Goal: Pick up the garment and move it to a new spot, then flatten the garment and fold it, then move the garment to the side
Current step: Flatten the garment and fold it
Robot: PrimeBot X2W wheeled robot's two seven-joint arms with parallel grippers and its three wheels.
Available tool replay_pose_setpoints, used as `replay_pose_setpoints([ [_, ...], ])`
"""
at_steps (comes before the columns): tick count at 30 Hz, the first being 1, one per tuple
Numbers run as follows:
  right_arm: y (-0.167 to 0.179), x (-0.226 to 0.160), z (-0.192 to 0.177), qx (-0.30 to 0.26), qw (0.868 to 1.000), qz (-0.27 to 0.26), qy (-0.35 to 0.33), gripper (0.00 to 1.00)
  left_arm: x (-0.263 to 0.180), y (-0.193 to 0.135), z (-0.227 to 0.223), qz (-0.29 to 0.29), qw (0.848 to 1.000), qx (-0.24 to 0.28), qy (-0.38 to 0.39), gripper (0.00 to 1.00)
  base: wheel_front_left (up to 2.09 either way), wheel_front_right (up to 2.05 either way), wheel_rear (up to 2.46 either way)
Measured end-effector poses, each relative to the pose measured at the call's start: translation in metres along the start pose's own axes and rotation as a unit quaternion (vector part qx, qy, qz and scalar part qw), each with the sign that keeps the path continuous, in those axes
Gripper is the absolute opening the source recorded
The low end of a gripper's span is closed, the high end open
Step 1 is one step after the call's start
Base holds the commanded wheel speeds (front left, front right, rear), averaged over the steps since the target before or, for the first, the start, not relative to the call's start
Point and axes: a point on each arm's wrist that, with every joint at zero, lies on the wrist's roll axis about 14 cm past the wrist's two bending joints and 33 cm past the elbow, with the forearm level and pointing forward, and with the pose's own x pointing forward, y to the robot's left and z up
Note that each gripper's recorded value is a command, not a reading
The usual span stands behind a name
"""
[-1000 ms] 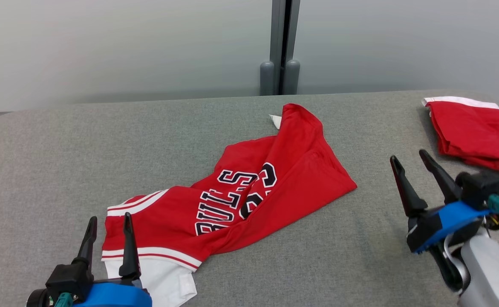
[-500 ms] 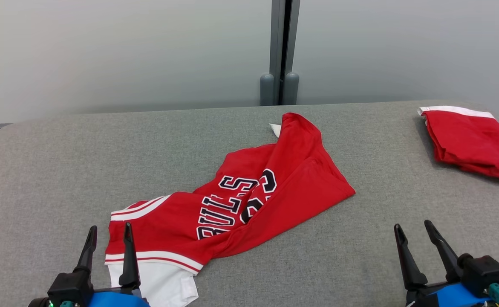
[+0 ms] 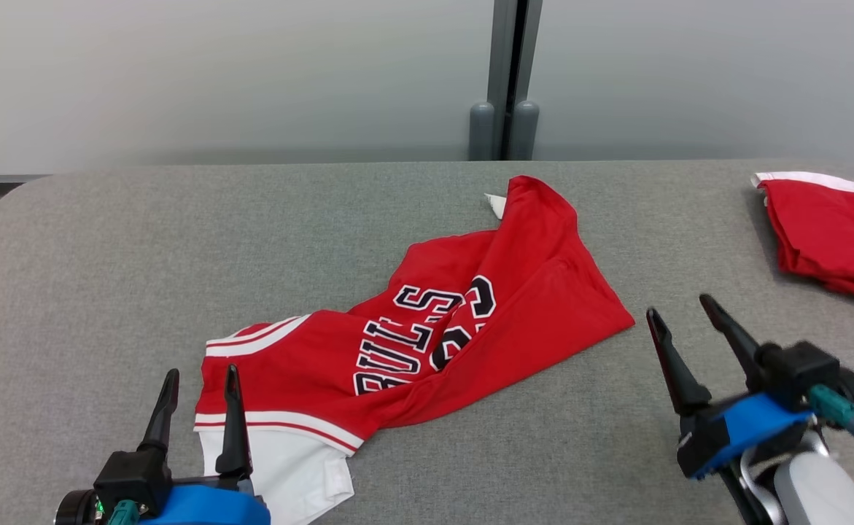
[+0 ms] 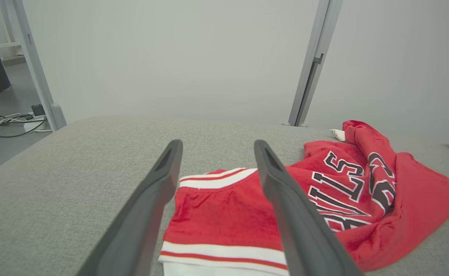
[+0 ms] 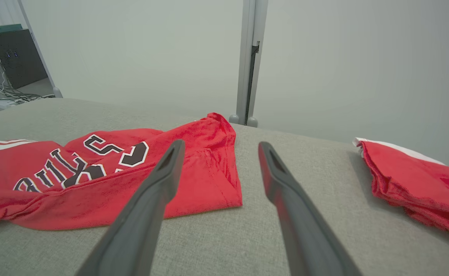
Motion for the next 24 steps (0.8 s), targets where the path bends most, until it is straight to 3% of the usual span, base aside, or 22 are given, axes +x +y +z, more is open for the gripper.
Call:
replay_pose_setpoints([
  [9, 0.013, 0.084, 0.012, -0.057, 0.993, 0.071, 0.079, 1.0, 0.008, 0.009, -0.004, 0.016, 1.0, -0.007, 0.007, 1.0, 0.0, 0.0, 0.0],
  [24, 0.019, 0.122, -0.078, -0.078, 0.955, 0.11, 0.264, 1.0, 0.011, 0.028, -0.018, 0.051, 0.998, -0.016, 0.03, 1.0, 0.0, 0.0, 0.0],
])
